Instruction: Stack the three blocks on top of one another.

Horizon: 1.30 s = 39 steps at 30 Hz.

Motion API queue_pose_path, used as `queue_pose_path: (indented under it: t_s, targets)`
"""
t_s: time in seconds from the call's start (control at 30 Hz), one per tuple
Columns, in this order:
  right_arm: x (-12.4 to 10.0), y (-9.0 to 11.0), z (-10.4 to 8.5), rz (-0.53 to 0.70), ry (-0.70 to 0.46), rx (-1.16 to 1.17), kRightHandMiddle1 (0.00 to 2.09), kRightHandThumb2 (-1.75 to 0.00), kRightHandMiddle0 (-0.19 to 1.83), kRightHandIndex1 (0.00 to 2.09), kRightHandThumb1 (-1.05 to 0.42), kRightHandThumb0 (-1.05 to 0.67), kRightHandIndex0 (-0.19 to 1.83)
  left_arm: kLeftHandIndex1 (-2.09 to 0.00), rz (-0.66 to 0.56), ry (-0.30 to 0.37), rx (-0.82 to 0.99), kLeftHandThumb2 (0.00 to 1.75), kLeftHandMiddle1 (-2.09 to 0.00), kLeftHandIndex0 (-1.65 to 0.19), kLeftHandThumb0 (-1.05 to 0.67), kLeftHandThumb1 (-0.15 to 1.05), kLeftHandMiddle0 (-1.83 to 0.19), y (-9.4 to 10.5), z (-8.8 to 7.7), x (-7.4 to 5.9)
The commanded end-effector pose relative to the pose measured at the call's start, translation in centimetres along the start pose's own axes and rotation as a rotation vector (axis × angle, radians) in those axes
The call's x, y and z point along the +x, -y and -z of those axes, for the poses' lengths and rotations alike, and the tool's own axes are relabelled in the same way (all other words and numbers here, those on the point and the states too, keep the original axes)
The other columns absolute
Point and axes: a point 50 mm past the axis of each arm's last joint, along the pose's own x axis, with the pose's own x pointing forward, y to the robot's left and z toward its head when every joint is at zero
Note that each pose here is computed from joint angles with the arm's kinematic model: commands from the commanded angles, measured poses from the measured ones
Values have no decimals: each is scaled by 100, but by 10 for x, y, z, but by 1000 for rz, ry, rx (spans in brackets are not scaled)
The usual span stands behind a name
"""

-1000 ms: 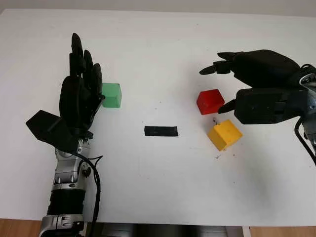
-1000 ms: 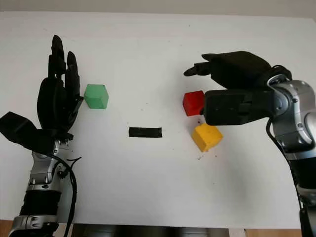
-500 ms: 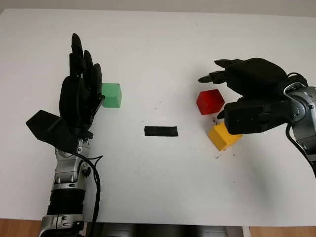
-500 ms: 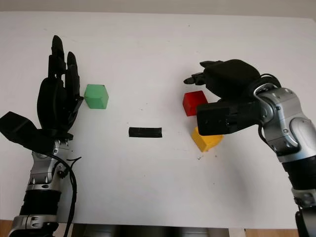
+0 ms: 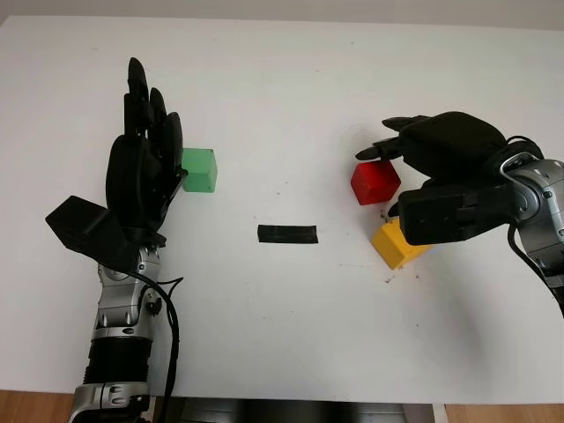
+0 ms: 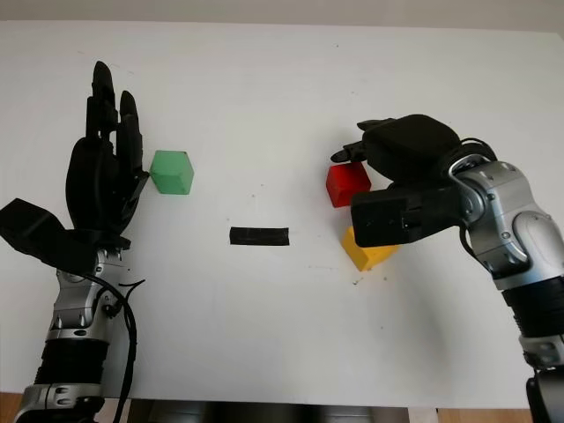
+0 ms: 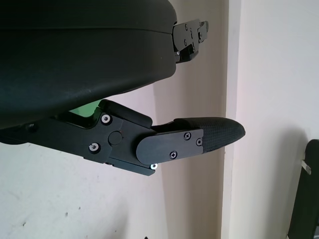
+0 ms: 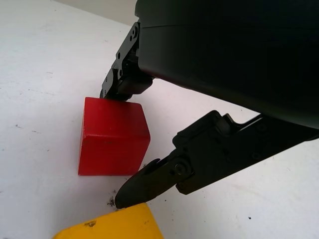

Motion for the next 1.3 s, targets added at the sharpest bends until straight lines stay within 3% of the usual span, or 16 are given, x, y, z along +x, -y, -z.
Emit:
queue_pose_path:
  t_s: [0.0, 0.17, 0.3, 0.5, 0.7, 0.9, 1.07, 1.27]
  targets:
    - [1, 2, -2, 25, 12, 13, 14, -6, 63, 8, -84, -52, 23, 0, 13, 5, 12, 54, 0, 19, -69, 105, 19, 0, -2, -1]
    - [4, 1, -1, 90, 41, 20, 25, -6, 77, 9, -85, -48, 31, 0, 13, 15, 6, 54, 0, 19, -69, 105, 19, -1, -2, 0]
    - [5, 0, 0, 108, 39, 26, 82, -6, 58, 7, -90, -42, 36, 0, 7, 19, 9, 54, 0, 19, -69, 105, 19, -1, -3, 1]
    - [6, 0, 0, 158, 59, 9, 111, -6, 54, 6, -94, -37, 40, 0, 4, 18, 3, 53, 0, 19, -69, 105, 19, -1, -3, 1]
    - [6, 1, 1, 197, 87, 18, 116, -5, 53, 7, -93, -35, 42, 0, 6, 15, 6, 53, 0, 19, -69, 105, 19, -2, -2, 1]
    - [4, 18, 0, 177, 120, 117, 112, -6, 47, 4, -95, -33, 38, 0, 7, 14, 12, 53, 0, 19, -70, 105, 19, -2, -3, 1]
    - [6, 39, -12, 188, 236, 116, 113, -5, 53, 5, -91, -32, 38, 0, 5, 14, 14, 53, 0, 19, -69, 105, 19, -2, -4, 0]
    - [8, 55, -30, 119, 369, 176, 123, -6, 49, 3, -93, -35, 31, 0, 6, 13, -3, 52, 0, 19, -69, 105, 19, -1, -3, -1]
